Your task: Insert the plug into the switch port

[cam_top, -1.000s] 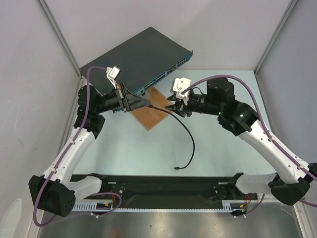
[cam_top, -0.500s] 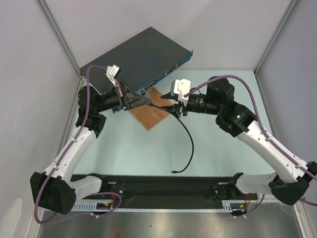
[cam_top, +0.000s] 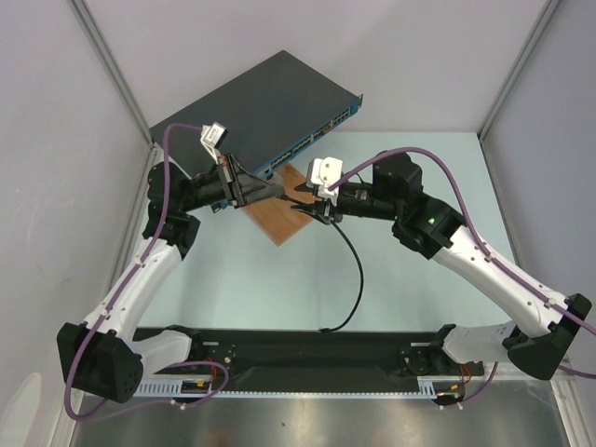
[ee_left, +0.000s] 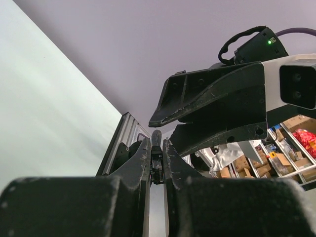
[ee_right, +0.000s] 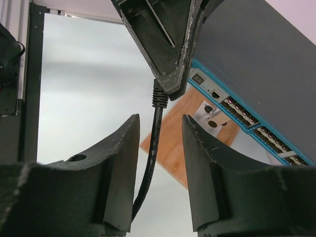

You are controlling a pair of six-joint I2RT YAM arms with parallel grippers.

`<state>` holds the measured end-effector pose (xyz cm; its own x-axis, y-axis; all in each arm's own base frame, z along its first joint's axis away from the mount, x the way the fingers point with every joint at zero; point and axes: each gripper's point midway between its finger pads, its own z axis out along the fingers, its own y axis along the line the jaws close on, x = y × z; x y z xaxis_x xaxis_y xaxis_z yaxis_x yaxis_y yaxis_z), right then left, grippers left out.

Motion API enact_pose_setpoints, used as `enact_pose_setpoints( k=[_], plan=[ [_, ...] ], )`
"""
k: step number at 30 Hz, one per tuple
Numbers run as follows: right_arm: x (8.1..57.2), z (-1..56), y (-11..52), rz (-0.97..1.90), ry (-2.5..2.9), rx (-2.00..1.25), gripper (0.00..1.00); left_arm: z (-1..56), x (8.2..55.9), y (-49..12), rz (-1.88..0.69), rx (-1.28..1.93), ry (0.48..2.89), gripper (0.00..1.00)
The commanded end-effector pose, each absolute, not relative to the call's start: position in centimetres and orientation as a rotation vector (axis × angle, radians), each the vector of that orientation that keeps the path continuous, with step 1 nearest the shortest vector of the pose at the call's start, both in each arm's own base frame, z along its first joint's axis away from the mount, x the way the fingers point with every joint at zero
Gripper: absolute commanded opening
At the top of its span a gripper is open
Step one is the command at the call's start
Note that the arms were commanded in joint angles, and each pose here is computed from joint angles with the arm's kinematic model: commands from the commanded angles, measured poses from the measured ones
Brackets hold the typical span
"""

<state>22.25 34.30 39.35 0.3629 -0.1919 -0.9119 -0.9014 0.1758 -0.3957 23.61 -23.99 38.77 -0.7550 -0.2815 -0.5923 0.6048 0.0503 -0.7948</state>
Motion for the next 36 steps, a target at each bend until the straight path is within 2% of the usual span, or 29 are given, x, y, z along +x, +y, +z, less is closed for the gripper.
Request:
enact_pose_setpoints(
  k=[1,15,18,19,20,21,22,23,25,26,27,29,33,36],
  plan=[
    [22.7,40.6,34.8,0.66,1.06,-1.291,0.43,39.5,22.8,-23.9,-1.786,0.361,1.661,0.0],
    [23.4,39.8,35.3,0.646,1.073,-1.292,0.36,39.5,23.0,-23.9,-1.798,0.354,1.658,0.0],
    [23.6,39.9,35.3,0.643,1.073,-1.285,0.24,39.5,23.1,-23.9,-1.797,0.356,1.657,0.0],
    [23.6,39.8,35.4,0.646,1.075,-1.287,0.09,39.4,23.1,-23.9,-1.798,0.352,1.659,0.0],
    [23.7,40.0,35.4,0.643,1.073,-1.283,0.0,39.4,23.1,-23.9,-1.794,0.355,1.657,0.0],
    [23.7,40.2,35.4,0.647,1.075,-1.278,0.0,39.2,23.4,-23.9,-1.788,0.332,1.673,0.0],
    [23.7,40.2,35.4,0.65,1.075,-1.278,0.0,39.1,23.7,-23.7,-1.764,0.335,1.666,0.03],
    [23.7,40.1,35.4,0.652,1.083,-1.281,0.0,39.2,24.0,-23.5,-1.749,0.327,1.662,0.24],
    [23.7,39.8,35.2,0.657,1.114,-1.286,0.0,40.0,25.4,-22.1,-1.695,0.289,1.633,0.41],
    [23.9,39.5,35.2,0.659,1.14,-1.286,0.0,40.6,25.9,-21.5,-1.672,0.279,1.615,0.54],
    [23.8,39.2,35.0,0.669,1.172,-1.291,0.0,41.9,26.8,-20.1,-1.623,0.258,1.576,0.6],
    [24.2,38.1,34.6,0.69,1.259,-1.279,0.0,44.3,27.5,-18.5,-1.566,0.258,1.51,0.68],
    [24.9,36.8,34.1,0.732,1.397,-1.22,0.0,46.9,28.5,-14.3,-1.41,0.189,1.447,0.76],
    [25.7,35.8,34.0,0.751,1.525,-1.165,0.0,46.7,28.9,-11.5,-1.307,0.072,1.453,0.8]
  ],
)
